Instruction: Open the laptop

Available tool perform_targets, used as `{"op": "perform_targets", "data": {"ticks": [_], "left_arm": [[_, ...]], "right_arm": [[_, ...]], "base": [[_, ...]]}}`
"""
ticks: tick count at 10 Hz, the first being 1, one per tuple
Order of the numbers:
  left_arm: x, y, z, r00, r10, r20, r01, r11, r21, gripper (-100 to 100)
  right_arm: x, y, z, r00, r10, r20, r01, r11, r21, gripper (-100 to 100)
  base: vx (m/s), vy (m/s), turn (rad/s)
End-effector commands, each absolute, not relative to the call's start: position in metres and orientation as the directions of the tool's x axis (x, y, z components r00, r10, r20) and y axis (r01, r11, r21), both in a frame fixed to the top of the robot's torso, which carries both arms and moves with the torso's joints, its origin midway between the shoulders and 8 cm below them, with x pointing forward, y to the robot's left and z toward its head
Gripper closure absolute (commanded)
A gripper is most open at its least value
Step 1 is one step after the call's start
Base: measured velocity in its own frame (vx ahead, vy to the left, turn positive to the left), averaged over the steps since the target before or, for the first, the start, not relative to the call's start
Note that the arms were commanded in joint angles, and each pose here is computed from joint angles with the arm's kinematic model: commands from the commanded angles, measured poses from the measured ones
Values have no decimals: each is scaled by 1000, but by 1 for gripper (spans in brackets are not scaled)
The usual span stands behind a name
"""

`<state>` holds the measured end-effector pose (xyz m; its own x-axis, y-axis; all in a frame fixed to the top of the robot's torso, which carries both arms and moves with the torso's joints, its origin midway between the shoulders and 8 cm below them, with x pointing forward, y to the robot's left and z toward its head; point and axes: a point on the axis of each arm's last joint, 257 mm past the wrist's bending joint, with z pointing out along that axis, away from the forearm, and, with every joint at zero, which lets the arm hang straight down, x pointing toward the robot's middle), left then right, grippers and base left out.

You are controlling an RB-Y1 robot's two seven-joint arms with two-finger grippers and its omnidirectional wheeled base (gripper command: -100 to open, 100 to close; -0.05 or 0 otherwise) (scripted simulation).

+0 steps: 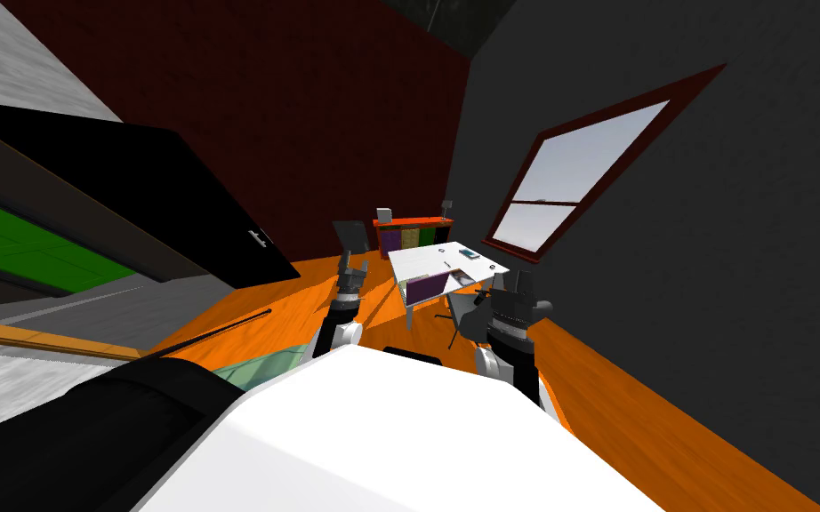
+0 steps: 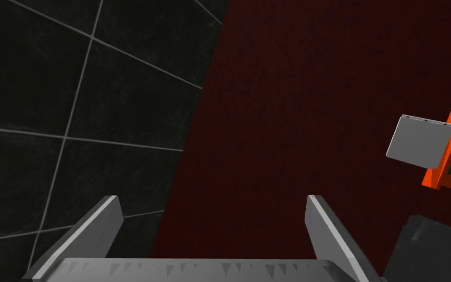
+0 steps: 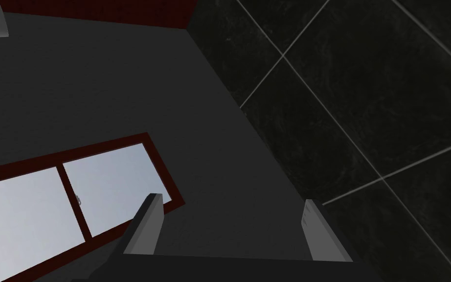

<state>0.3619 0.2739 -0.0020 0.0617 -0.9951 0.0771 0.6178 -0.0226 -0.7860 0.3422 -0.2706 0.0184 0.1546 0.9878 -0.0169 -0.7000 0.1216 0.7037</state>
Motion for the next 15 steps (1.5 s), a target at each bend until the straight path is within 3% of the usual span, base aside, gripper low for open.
{"op": "perform_targets", "data": {"ticks": [1,9,10,15], "left_arm": [[362,274,-2,62,-995,77,618,-23,-786,0],[362,274,-2,62,-995,77,618,-23,-786,0],[365,274,-5,57,-998,40,603,3,-798,-100],[379,287,-20,85,-994,-64,528,99,-843,-100]], "right_arm": [[342,-271,18,155,988,-17,-700,122,704,0],[342,-271,19,155,988,-17,-700,122,703,0],[342,-271,19,155,988,-17,-700,122,703,0],[342,-271,18,155,988,-17,-700,121,704,0]], "base": [[0,0,0],[0,0,0],[5,-23,-31],[-7,-64,-56]]}}
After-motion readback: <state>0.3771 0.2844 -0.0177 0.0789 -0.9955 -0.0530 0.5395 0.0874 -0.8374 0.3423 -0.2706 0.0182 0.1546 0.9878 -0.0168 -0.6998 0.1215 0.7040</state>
